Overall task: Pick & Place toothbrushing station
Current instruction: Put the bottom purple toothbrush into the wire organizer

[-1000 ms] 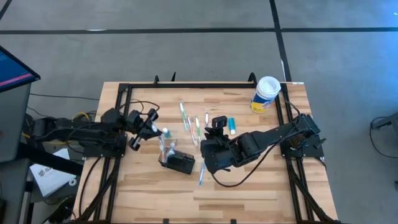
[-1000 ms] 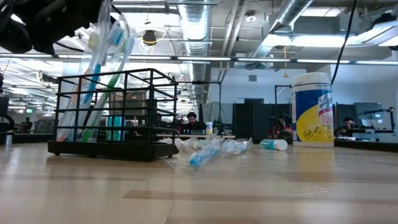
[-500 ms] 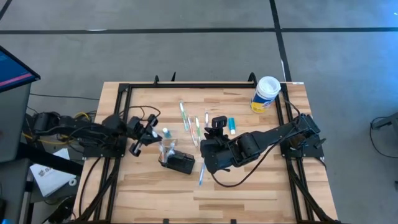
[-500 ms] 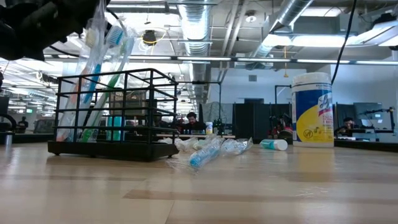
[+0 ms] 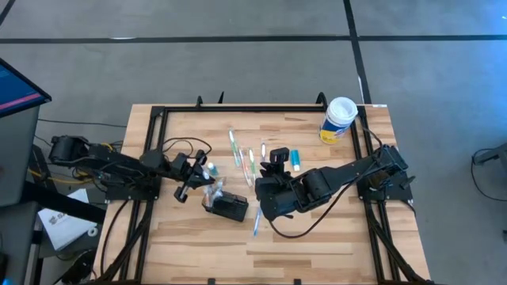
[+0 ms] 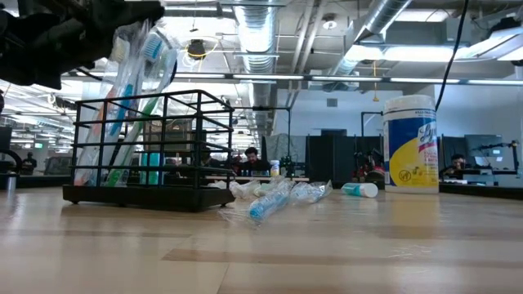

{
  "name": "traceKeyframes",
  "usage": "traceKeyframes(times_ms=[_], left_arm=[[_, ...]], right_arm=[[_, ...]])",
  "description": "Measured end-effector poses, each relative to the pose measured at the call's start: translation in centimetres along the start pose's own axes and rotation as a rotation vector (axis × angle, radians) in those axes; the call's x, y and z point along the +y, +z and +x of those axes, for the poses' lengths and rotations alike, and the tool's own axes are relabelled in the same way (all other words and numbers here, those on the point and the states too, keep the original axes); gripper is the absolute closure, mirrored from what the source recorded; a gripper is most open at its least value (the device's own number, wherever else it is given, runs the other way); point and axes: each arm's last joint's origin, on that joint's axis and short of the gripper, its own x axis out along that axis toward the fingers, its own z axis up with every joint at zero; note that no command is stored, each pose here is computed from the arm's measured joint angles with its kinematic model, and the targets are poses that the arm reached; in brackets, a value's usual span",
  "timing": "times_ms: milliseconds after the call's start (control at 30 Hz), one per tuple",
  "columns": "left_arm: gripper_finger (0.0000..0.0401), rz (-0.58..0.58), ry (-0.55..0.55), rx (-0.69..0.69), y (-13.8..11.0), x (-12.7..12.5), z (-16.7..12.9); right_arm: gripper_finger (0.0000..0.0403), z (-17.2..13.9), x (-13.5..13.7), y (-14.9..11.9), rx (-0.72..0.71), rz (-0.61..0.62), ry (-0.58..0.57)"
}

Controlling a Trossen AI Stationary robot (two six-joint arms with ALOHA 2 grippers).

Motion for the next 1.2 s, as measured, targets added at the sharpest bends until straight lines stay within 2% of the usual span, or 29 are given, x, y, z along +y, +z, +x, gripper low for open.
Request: traceKeyframes(times_ms=[267,567,800,1033,1200], left_arm=[[0.0395,-0.001,-0.013,0.014,-0.2,0.0,0.0],[0.0395,-0.015,0.008,0.062,-1.7,-0.1,-1.6],[0.0393,0.028,-0.022,0.061,-1.8,-0.7,-1.4],[0.0393,0.014,0.065,0.112,-3.0,-0.5,-1.1],[0.0391,0.011,0.072,0.131,-3.4,-0.4,-1.0]], right_arm=[[0.0305,0.0,0.0,-0.1,0.004,0.006,0.002],[0.0305,0.0,0.0,-0.1,0.004,0.006,0.004],[0.0305,0.0,0.0,0.0,0.002,0.009,0.004],[0.0305,0.0,0.0,0.0,0.002,0.009,0.004],[0.0305,0.0,0.0,0.0,0.002,0.009,0.004]])
